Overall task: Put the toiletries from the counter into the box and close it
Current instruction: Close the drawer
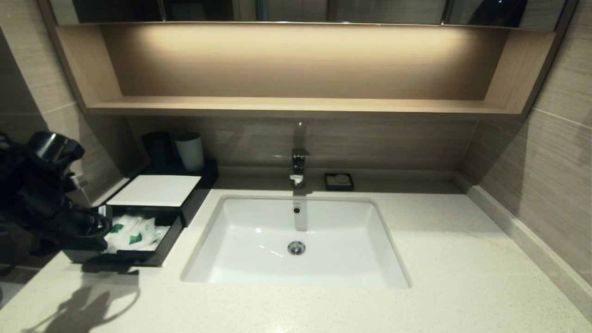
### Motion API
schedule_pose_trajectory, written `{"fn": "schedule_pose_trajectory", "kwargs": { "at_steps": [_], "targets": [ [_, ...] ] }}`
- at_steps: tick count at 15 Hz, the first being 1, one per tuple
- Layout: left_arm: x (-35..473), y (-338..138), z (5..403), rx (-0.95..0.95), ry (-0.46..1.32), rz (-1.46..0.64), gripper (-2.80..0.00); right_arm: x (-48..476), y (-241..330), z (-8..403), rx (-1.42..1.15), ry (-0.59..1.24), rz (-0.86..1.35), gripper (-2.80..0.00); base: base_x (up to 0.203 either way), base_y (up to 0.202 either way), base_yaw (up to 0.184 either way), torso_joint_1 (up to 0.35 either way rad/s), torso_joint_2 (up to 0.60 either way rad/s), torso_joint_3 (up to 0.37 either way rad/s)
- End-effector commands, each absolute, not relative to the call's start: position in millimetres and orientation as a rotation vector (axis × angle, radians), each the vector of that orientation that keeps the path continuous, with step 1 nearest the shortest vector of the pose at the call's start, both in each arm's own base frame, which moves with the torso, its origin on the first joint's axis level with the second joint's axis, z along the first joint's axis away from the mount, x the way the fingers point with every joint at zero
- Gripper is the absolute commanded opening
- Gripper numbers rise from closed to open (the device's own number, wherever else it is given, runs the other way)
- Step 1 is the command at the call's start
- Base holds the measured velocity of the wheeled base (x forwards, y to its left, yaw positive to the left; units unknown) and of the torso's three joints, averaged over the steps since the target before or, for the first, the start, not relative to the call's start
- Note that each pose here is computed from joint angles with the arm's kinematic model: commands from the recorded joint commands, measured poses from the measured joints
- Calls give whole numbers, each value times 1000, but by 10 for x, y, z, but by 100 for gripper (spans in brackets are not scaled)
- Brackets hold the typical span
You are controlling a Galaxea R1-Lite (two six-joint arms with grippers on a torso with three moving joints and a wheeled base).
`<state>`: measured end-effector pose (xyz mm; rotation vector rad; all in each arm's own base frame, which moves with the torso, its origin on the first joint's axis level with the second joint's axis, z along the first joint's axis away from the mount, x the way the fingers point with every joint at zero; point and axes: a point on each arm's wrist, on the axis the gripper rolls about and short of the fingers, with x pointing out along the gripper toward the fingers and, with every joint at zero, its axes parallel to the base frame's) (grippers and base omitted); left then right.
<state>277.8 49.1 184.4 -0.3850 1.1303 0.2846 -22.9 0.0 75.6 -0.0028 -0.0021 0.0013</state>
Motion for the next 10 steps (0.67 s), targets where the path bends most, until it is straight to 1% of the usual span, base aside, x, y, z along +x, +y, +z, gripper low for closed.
{"fn": "schedule_pose_trajectory", "kwargs": {
  "at_steps": [1,4,10],
  "targets": [
    [2882,512,1698,-390,1160,290,-280,-228,-1,752,-3,-2,3,-280,0,0,0,0,0,0],
    [2928,521,1594,-389,1181,293,-280,-228,0,752,-3,-2,2,-280,0,0,0,0,0,0],
    [2877,516,1640,-367,1182,278,-280,-228,0,752,-3,-2,2,-280,0,0,0,0,0,0]
  ]
}}
